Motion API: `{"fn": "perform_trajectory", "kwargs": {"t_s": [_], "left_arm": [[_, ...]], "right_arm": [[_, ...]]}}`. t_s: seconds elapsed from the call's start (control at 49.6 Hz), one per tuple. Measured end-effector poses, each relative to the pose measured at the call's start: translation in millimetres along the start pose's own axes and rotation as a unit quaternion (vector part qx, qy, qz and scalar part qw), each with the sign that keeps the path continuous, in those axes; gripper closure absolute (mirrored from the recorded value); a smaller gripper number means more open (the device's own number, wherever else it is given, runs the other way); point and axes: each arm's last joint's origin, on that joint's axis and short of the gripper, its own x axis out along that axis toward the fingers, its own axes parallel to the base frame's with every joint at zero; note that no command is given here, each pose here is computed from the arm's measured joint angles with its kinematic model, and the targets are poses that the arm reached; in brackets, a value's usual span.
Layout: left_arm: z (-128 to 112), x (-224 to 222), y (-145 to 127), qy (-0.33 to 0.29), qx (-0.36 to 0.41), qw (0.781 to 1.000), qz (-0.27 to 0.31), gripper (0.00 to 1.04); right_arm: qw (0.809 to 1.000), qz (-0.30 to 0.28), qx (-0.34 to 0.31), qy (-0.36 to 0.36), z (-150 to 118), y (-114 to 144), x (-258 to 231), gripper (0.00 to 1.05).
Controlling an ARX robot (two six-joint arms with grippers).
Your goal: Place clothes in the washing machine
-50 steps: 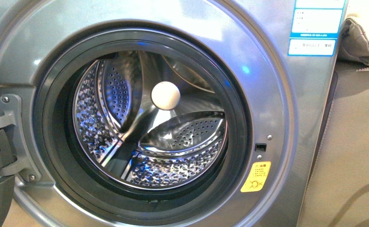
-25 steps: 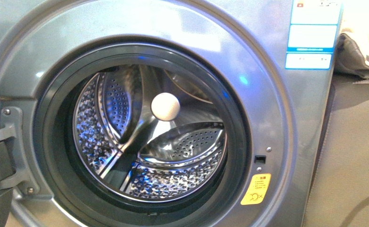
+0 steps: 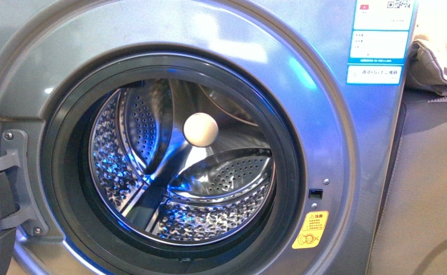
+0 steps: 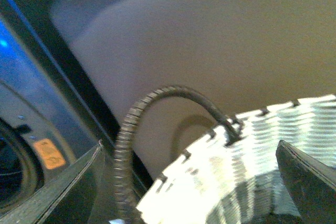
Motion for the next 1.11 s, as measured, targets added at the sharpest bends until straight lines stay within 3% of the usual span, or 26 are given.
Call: {"fn": "perform_trajectory", "kwargs": {"t_s": [0.323, 0.646, 0.888, 1.11], "left_arm": [[0, 0, 0, 0.000, 0.000, 1.000, 0.000, 0.06], [0, 0, 0, 0.000, 0.000, 1.000, 0.000, 0.06], [0, 0, 0, 0.000, 0.000, 1.000, 0.000, 0.06], [0, 0, 0, 0.000, 0.000, 1.000, 0.000, 0.06]], "right_arm": [[0.988, -0.111, -0.004, 0.107, -54, -78, 30, 0.08], [0.951, -0.178, 0.019, 0.252, -159, -143, 62, 0.08], [0.929, -0.196, 0.011, 0.313, -224, -160, 75, 0.08], [0.920, -0.194, 0.004, 0.341, -261, -167, 79, 0.08]]}}
